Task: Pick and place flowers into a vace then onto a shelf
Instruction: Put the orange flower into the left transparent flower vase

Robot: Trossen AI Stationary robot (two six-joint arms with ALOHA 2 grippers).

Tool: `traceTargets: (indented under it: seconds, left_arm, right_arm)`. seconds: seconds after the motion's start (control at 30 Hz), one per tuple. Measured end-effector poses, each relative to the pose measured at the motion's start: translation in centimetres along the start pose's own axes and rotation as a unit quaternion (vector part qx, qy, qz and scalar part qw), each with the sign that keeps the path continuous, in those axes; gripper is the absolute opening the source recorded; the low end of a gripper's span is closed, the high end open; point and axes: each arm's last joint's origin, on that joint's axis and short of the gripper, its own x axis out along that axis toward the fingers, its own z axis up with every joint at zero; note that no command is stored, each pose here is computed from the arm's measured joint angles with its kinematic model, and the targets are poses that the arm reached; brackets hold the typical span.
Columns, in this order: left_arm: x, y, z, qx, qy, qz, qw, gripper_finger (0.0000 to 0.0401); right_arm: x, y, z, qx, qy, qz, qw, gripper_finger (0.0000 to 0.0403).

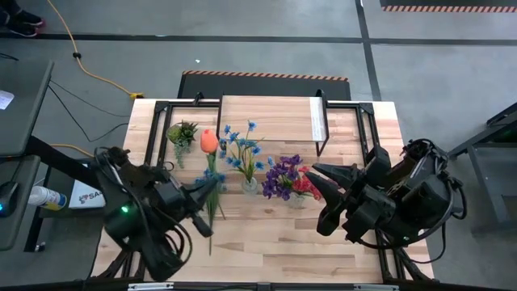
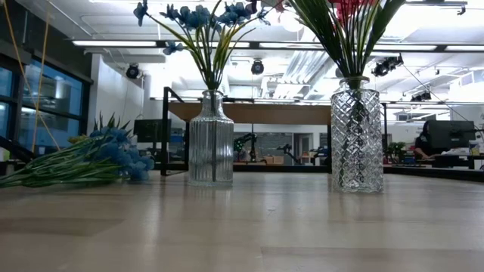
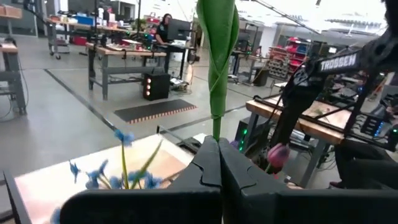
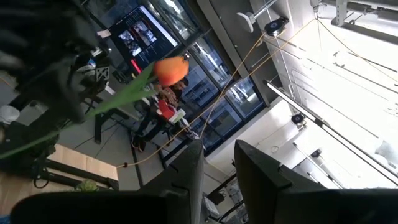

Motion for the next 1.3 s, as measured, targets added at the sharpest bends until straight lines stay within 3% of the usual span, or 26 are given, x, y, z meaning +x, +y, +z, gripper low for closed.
traceTargets:
  seconds: [0.2, 0.47, 0.8, 1.0, 1.3]
  left_arm:
    - [-0.8, 0.1, 5.3, 0.045, 0.0, -0.012, 0.999, 0.002]
    - [-0.7, -1.7, 9.5, 0.144, 0.001, -0.012, 0.989, 0.002]
    - [-0.9, -3.1, 12.9, 0.169, -0.023, -0.128, 0.977, 0.002]
    - [-0.8, -3.5, 12.6, 0.182, -0.029, -0.153, 0.971, 0.002]
    - [-1.6, -6.8, 8.0, 0.193, -0.043, -0.2, 0.96, 0.002]
  right_arm:
    - [0.0, 0.0, 0.0, 0.0, 0.0, 0.0, 1.0, 0.0083]
    - [0.1, 0.0, 0.0, -0.001, 0.001, -0.001, 1.0, 0.0083]
    - [1.2, -0.2, -0.5, -0.001, 0.021, -0.015, 1.0, 0.0083]
    - [1.0, -0.1, -0.5, -0.001, 0.025, -0.014, 1.0, 0.0083]
    - [0.7, 0.1, -0.4, -0.011, 0.023, -0.007, 1.0, 0.0083]
